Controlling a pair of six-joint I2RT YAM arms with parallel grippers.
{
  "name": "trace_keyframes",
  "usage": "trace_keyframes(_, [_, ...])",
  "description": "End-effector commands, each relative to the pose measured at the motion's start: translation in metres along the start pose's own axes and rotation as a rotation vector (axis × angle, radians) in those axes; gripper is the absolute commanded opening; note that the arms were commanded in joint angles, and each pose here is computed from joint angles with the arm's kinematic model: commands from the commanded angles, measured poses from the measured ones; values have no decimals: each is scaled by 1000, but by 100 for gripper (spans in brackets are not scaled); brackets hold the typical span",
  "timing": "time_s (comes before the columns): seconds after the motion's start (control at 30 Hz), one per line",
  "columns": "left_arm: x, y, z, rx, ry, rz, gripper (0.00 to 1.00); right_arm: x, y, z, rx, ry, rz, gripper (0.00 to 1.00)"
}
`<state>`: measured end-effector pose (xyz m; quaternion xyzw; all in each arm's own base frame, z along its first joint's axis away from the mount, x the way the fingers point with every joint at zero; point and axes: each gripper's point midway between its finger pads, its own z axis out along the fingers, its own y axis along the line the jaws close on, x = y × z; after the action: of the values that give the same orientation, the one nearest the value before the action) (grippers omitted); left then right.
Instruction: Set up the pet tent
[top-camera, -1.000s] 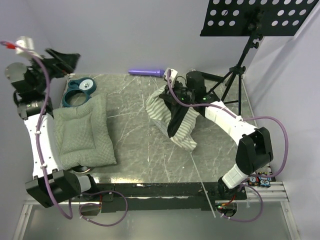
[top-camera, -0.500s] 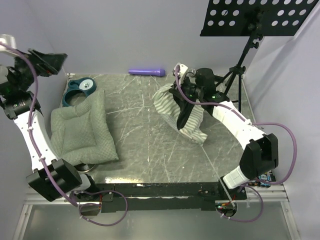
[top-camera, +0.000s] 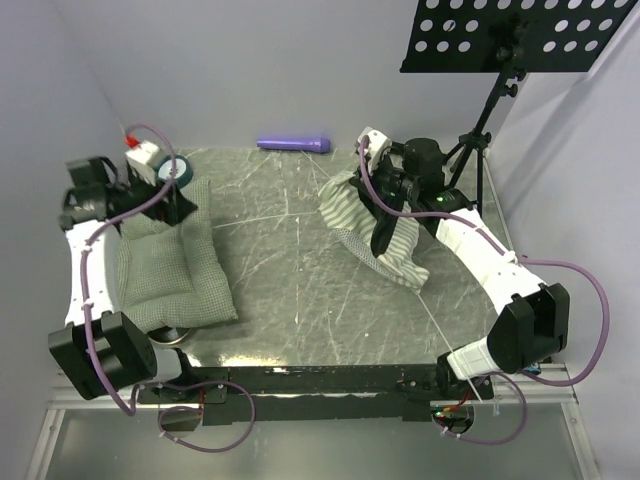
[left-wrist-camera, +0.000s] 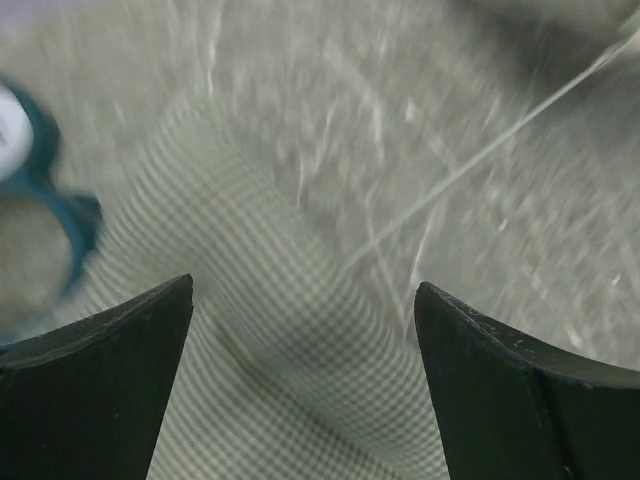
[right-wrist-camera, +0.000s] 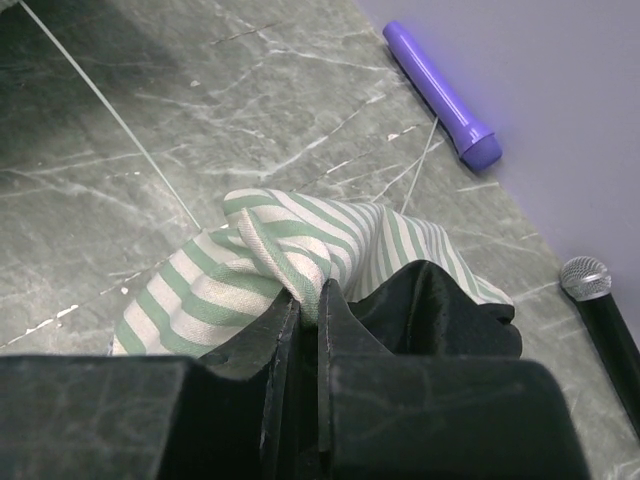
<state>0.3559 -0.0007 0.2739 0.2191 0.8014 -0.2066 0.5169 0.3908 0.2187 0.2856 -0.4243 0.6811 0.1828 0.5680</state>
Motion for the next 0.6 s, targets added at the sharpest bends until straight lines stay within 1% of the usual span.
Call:
trace_keyframes(0.0, [57,18,12,-162,134,4,97,-31,-14,-16,68,-85,-38,0])
trace_keyframes(0.03, [65,18,17,-190,151,-22,100,-31,-14,-16,65,-86,-33,0])
trace_keyframes(0.13, [78,4,41,-217,171,-59,100,-29,-11,-13,58,-86,-22,0])
trace_keyframes(0.17, [82,10,45,-278,170,-80,96,-29,-10,-12,55,-84,-21,0])
trace_keyframes(0.2, [89,12,49,-303,180,-95,92,-28,-9,-11,52,-82,-20,0])
trace_keyframes(0.23, [92,14,53,-324,194,-104,84,-28,-9,-11,48,-82,-21,0])
trace_keyframes(0.27, [94,21,53,-370,214,-113,70,-29,-8,-11,48,-82,-20,0])
trace_keyframes(0.3, [92,27,51,-396,229,-134,50,-29,-8,-11,50,-82,-17,0])
trace_keyframes(0.33, [89,33,47,-419,242,-154,23,-28,-9,-10,51,-78,-15,0])
trace_keyframes(0.37, [85,39,38,-434,241,-190,1,-28,-9,-10,53,-75,-13,0])
trace_keyframes(0.4, [76,48,23,-450,208,-246,1,-28,-10,-10,58,-73,-13,0])
trace_keyframes(0.43, [66,49,9,-425,163,-309,1,-27,-12,-11,69,-71,-8,0])
trace_keyframes(0.47, [49,56,-11,-413,90,-344,1,-27,-13,-12,75,-69,-8,0])
trace_keyframes(0.53, [20,52,-45,-383,-15,-351,1,-24,-13,-12,84,-61,-2,0])
trace_keyframes(0.57, [9,49,-62,-376,-48,-308,1,-22,-14,-13,92,-58,0,0])
